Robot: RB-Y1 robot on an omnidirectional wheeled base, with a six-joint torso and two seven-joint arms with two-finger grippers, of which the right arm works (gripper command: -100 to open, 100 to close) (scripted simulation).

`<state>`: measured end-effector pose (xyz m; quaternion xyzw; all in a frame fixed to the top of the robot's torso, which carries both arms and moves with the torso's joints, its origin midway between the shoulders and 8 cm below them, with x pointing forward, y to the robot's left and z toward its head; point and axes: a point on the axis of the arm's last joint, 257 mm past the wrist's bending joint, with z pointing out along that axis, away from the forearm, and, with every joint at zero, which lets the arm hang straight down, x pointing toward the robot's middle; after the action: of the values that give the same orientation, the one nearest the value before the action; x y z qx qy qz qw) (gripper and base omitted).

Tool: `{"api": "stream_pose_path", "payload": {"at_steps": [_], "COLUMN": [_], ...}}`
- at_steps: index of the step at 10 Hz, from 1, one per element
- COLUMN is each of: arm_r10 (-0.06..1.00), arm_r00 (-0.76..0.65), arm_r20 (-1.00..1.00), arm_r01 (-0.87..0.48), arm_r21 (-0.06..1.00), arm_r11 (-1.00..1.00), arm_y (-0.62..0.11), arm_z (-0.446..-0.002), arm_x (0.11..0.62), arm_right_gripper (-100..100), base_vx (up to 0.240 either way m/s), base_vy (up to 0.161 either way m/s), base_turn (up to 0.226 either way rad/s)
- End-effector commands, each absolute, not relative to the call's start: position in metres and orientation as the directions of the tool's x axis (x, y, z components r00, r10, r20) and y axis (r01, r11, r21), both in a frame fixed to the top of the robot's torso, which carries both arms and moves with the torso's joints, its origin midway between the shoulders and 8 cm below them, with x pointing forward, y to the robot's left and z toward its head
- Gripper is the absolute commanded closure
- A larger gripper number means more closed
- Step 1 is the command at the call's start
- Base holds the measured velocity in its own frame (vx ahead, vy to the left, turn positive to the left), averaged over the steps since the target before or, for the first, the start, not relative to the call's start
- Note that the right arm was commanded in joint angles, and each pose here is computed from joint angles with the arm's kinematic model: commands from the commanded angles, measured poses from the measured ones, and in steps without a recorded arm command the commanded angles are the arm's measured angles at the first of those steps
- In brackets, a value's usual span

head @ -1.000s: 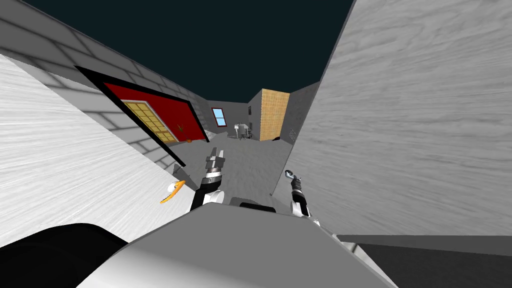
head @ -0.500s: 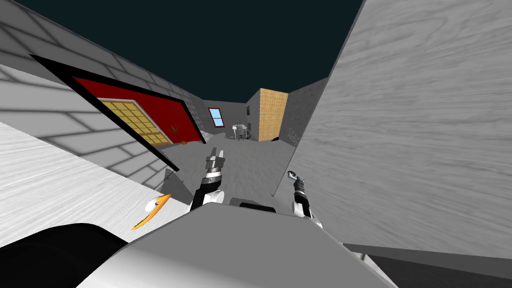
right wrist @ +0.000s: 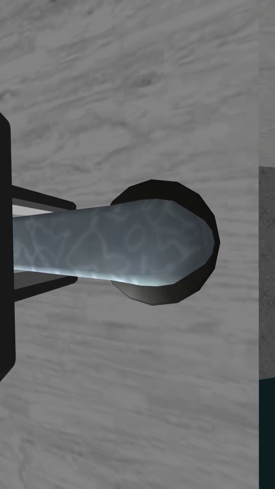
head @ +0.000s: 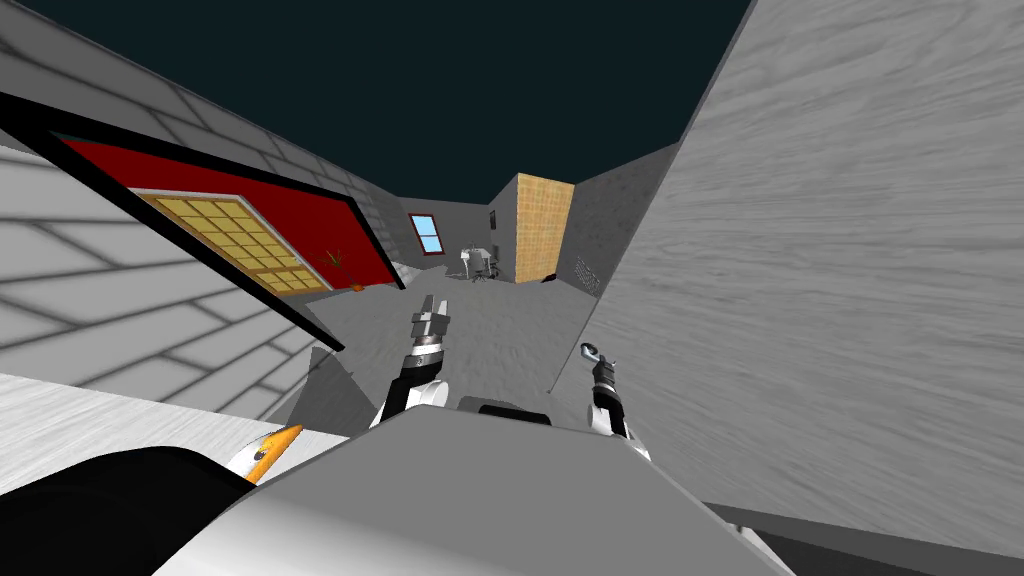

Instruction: Push the door open

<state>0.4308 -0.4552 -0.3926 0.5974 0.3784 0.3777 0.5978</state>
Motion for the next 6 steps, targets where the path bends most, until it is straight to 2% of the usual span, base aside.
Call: {"api": "stream_pose_path", "payload": {"at_steps": [1,6], "arm_r10": [0.893,0.867], "arm_r00": [0.450,0.498], "arm_r20": [-0.001,0.000], "arm_r01": [0.000,0.000], "arm_r21": [1.000,1.000], "arm_r11": [0.001,0.000], "arm_y": [-0.465,-0.484], "arm_z": [-0.391,-0.391], "arm_x": [0.426,0.415], "arm_right_gripper": [100,100], "base_vx": [0.131,0.185], "base_vy": [0.023,0.045], "base_turn": [-0.032,-0.061]}}
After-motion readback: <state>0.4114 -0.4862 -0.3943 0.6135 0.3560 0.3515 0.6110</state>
